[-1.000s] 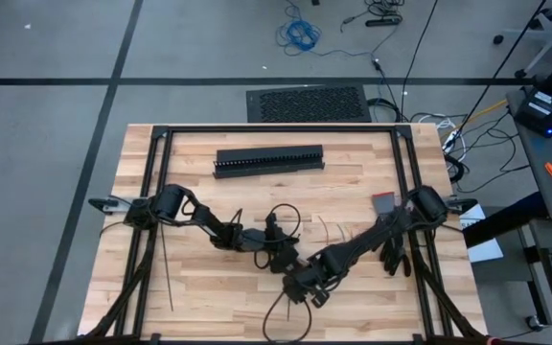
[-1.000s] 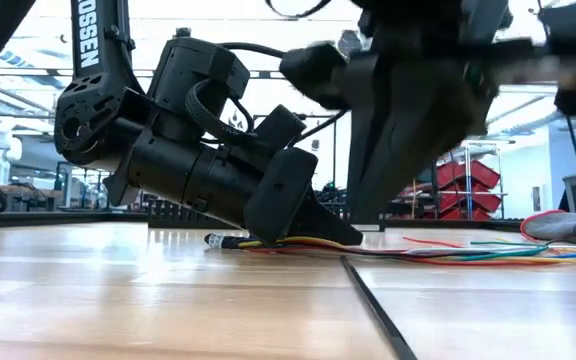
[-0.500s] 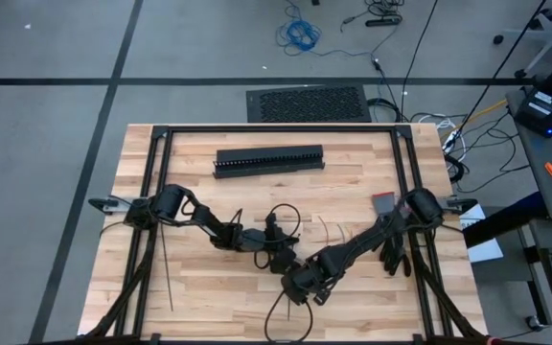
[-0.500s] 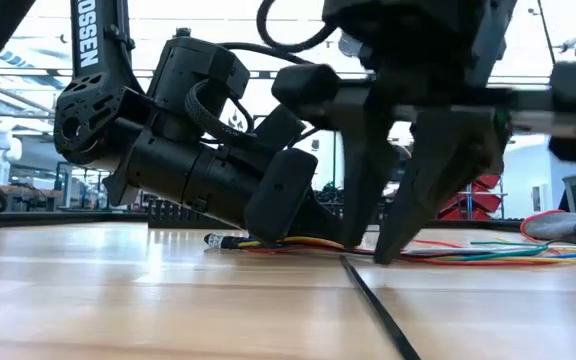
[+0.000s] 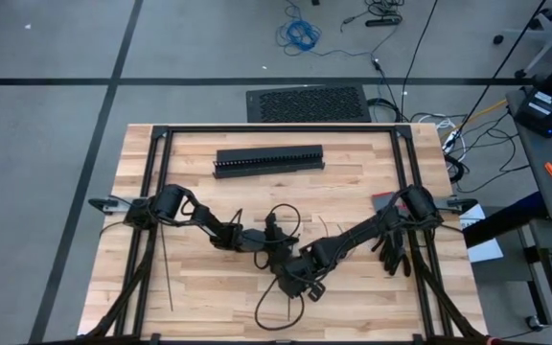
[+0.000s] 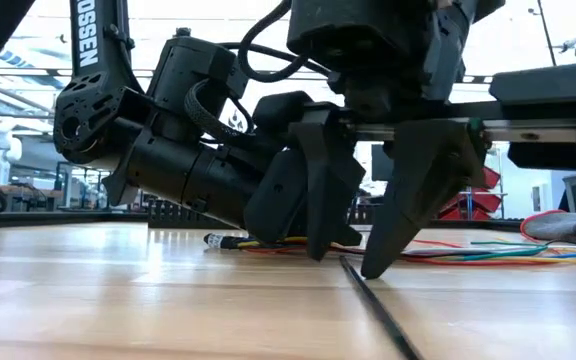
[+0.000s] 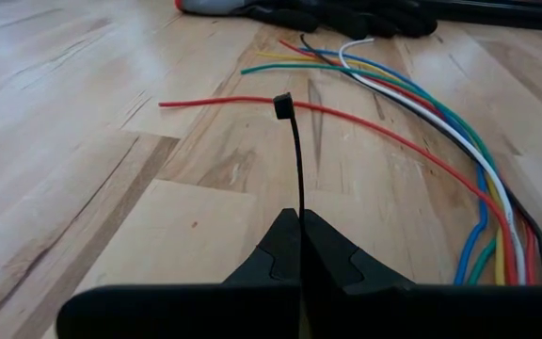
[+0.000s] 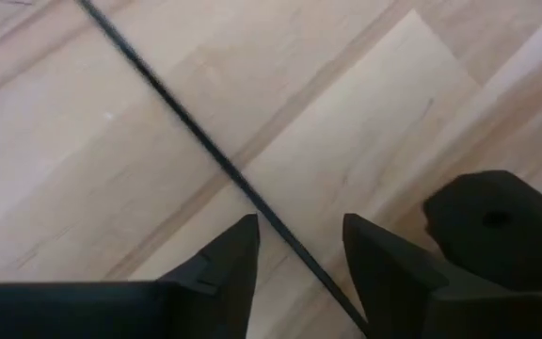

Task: Ziptie cables
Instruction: Wrap the cable wires with the black zip tie

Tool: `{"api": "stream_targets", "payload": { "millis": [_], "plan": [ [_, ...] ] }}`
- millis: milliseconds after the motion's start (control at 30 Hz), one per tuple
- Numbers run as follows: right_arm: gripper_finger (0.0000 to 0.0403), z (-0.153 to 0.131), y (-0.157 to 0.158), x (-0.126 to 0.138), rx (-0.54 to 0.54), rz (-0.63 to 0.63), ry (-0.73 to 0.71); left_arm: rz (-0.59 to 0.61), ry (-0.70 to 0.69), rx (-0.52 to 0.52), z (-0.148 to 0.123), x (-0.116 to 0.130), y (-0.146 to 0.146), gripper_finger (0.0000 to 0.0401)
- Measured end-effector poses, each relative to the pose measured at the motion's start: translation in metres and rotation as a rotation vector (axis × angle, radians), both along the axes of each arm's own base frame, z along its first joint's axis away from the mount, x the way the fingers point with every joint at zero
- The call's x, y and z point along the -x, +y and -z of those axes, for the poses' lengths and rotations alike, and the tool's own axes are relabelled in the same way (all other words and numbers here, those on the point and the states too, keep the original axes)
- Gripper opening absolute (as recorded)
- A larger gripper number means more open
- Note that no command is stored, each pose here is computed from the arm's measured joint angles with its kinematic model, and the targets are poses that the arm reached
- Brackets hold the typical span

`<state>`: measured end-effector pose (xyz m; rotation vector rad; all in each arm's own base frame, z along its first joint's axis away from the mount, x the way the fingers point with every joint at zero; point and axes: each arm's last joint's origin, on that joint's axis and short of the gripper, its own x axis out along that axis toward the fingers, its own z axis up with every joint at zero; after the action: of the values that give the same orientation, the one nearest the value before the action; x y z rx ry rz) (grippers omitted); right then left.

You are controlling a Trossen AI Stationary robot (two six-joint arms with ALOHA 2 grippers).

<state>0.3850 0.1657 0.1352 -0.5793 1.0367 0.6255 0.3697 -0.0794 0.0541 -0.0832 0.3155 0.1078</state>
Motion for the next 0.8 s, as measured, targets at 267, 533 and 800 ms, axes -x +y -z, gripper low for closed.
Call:
{"api": "stream_targets", "payload": {
  "millis": [267, 533, 800],
  "plan": [
    [0.008, 0.0012, 0.0006, 0.0012, 0.001, -0.01, 0.013, -0.004, 0.007, -0.003, 0.0005, 0.0001, 0.0001, 0.0],
    [0.0005, 0.0018, 0.0021, 0.0012, -0.024, 0.003, 0.017, -0.004, 0.008, -0.003, 0.0006, 0.0002, 0.0002, 0.0],
    [0.0, -0.0048, 0.0055, 0.0048, -0.031, 0.047, 0.013, -0.004, 0.008, -0.003, 0.0006, 0.0002, 0.0002, 0.0]
  ]
}}
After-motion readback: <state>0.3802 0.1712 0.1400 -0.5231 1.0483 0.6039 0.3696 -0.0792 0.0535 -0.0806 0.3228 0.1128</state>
